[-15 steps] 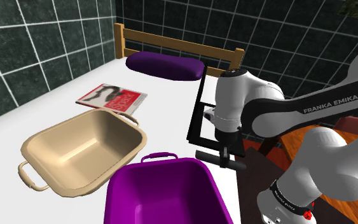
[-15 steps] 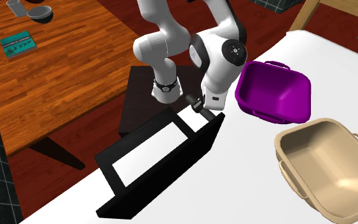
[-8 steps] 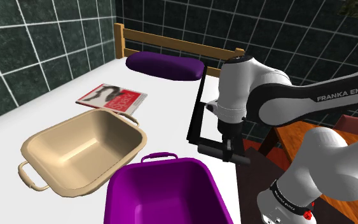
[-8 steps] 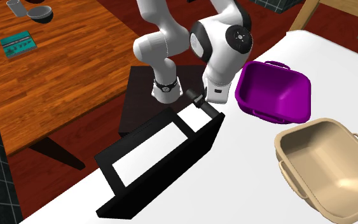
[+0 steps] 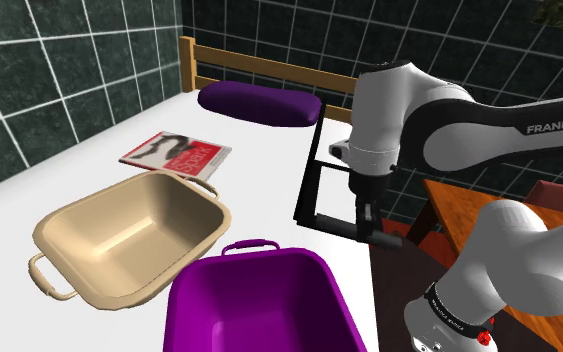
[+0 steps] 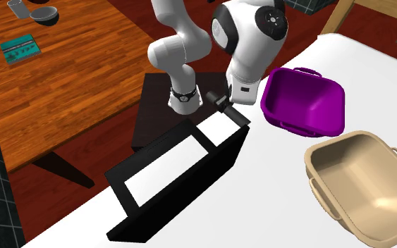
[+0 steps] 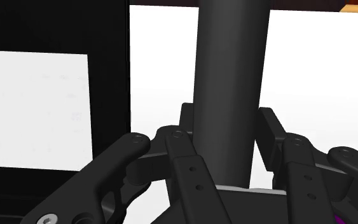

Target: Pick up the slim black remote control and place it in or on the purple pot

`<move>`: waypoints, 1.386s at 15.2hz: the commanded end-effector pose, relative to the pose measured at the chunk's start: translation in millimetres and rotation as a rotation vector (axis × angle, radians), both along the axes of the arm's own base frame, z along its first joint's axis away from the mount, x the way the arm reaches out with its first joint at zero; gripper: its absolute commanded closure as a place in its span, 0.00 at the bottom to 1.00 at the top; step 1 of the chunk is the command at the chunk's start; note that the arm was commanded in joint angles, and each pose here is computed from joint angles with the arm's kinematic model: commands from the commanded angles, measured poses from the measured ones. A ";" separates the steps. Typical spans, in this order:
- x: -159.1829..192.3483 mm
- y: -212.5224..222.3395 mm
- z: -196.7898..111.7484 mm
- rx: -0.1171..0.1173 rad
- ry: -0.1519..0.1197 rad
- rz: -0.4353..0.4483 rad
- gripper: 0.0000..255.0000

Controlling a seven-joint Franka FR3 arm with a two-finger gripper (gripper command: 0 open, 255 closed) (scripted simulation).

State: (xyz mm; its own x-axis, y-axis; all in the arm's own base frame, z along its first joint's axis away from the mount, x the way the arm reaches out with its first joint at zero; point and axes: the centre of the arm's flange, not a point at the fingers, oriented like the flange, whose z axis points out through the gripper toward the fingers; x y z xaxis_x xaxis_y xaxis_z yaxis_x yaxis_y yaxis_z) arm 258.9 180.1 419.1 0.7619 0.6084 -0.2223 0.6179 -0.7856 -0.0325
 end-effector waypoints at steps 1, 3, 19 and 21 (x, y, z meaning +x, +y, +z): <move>0.0 0.0 10.7 0.000 0.000 0.000 1.00; 0.0 0.0 21.2 0.000 0.000 0.000 1.00; -11.6 64.9 75.9 0.000 0.000 0.000 1.00; -16.2 90.9 74.8 0.000 0.000 0.000 1.00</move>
